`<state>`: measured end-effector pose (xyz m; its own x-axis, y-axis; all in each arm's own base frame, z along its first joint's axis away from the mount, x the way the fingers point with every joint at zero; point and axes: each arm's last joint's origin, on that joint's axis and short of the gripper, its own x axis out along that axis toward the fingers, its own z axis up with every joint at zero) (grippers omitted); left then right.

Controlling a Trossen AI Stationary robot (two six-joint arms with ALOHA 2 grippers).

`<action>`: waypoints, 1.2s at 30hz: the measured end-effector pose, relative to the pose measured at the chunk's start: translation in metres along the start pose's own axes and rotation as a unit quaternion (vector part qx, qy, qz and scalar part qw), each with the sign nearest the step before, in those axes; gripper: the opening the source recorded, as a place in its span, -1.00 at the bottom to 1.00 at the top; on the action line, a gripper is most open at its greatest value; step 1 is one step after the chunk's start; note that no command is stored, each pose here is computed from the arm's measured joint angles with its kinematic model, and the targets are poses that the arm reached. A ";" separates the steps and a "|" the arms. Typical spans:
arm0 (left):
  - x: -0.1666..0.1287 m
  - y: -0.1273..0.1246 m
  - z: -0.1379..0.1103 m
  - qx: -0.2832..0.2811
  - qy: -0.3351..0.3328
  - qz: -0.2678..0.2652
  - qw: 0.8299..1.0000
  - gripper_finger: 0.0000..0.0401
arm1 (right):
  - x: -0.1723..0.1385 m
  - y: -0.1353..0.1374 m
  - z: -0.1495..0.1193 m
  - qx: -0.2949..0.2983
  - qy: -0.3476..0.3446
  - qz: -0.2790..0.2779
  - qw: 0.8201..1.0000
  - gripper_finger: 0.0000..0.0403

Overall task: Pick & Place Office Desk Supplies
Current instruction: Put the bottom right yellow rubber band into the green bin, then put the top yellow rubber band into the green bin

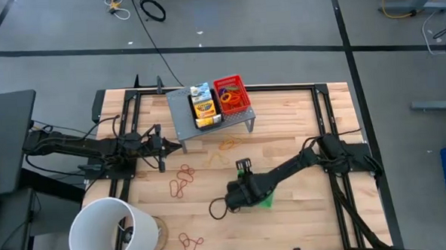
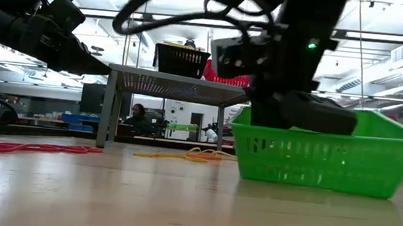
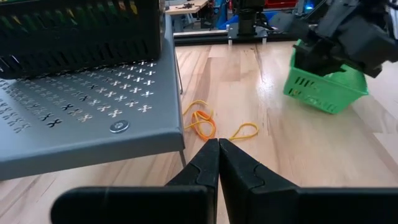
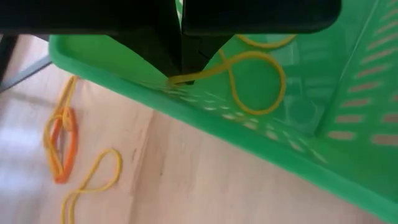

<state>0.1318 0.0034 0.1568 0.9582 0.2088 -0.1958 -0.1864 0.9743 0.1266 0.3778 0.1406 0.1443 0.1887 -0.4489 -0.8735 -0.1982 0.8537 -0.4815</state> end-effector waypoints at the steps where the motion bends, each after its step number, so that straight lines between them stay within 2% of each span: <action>1: 0.000 0.000 0.000 -0.001 0.000 0.000 1.000 -0.93 | 0.001 -0.002 0.000 0.001 0.003 0.010 1.000 -1.00; 5: 0.000 0.000 0.000 -0.004 0.000 0.000 1.000 -0.93 | 0.006 -0.007 0.000 0.005 0.018 0.072 0.997 -0.88; 10: 0.000 0.000 0.000 -0.007 0.000 0.000 1.000 -0.93 | 0.005 -0.005 0.001 0.006 0.024 0.122 0.992 -0.56; 15: 0.000 0.000 0.000 -0.008 0.001 0.000 1.000 -0.93 | -0.002 -0.003 0.004 0.002 0.022 0.121 0.992 -0.21; 19: 0.000 0.000 0.000 -0.008 0.001 0.000 1.000 -0.93 | -0.018 -0.006 0.005 0.004 0.036 0.105 0.994 -0.04; 24: 0.000 0.000 0.000 -0.008 0.001 0.000 1.000 -0.93 | -0.043 -0.011 0.010 0.001 0.039 0.099 0.994 -0.01; 29: 0.000 0.000 0.000 -0.008 0.001 0.000 1.000 -0.93 | -0.059 -0.020 0.018 -0.037 0.008 0.068 0.997 -0.06; 36: 0.000 0.000 0.000 -0.007 0.000 0.000 1.000 -0.93 | -0.047 -0.058 0.034 -0.062 -0.039 0.043 0.996 -0.07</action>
<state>0.1318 0.0034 0.1568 0.9581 0.2084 -0.1966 -0.1892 0.9755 0.1121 0.4132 0.1211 0.2156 0.2384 -0.3493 -0.9062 -0.3327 0.8472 -0.4141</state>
